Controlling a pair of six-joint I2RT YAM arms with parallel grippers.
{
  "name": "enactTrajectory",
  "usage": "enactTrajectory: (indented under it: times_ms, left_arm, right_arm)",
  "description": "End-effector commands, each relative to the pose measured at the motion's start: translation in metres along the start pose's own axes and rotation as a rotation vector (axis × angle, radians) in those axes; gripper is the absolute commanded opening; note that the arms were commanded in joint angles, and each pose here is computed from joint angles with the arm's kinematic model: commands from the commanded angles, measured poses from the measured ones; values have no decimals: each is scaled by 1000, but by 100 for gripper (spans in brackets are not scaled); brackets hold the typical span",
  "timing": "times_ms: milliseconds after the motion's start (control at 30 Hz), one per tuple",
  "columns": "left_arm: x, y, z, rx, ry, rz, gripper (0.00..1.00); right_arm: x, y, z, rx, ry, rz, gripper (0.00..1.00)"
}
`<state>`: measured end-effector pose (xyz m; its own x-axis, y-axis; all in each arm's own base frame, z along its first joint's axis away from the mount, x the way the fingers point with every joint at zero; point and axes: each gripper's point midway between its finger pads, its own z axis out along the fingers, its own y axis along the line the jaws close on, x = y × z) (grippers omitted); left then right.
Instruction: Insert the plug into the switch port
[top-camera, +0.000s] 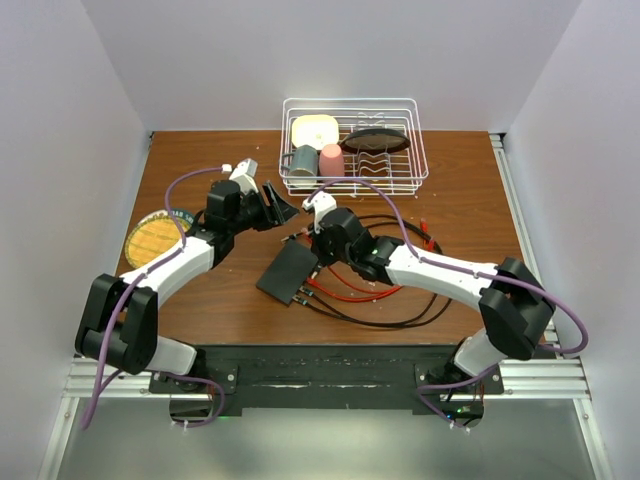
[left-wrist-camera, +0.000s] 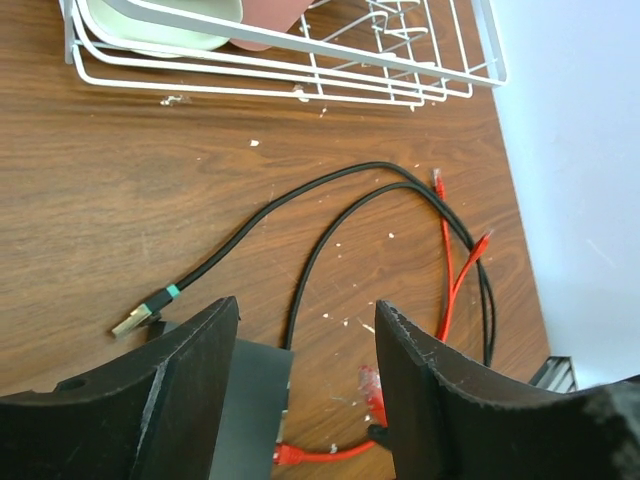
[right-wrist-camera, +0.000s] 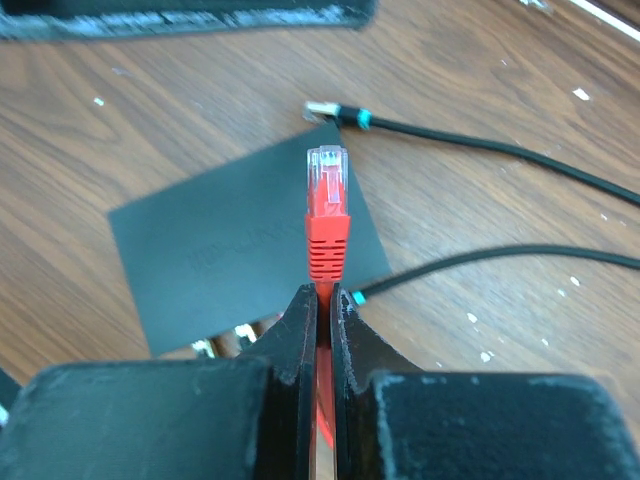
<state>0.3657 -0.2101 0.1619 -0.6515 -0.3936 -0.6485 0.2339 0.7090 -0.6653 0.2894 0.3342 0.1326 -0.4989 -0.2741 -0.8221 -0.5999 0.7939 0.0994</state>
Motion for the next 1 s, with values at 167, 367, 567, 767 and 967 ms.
enactTrajectory:
  times_ms: [167,367,567,767,967]
  left_arm:
    - [-8,6,3,-33,2,97,59]
    - [10,31,11,-101,73,97,59]
    - [30,50,16,-138,128,80,59]
    - [43,60,21,-147,158,71,57]
    - [57,76,24,-181,199,68,56]
  right_arm:
    - [19,-22,-17,72,50,-86,0]
    - [44,-26,-16,81,111,-90,0]
    - [63,-26,-10,53,173,-149,0]
    - [86,-24,5,39,264,-186,0]
    - [95,-25,14,42,301,-185,0]
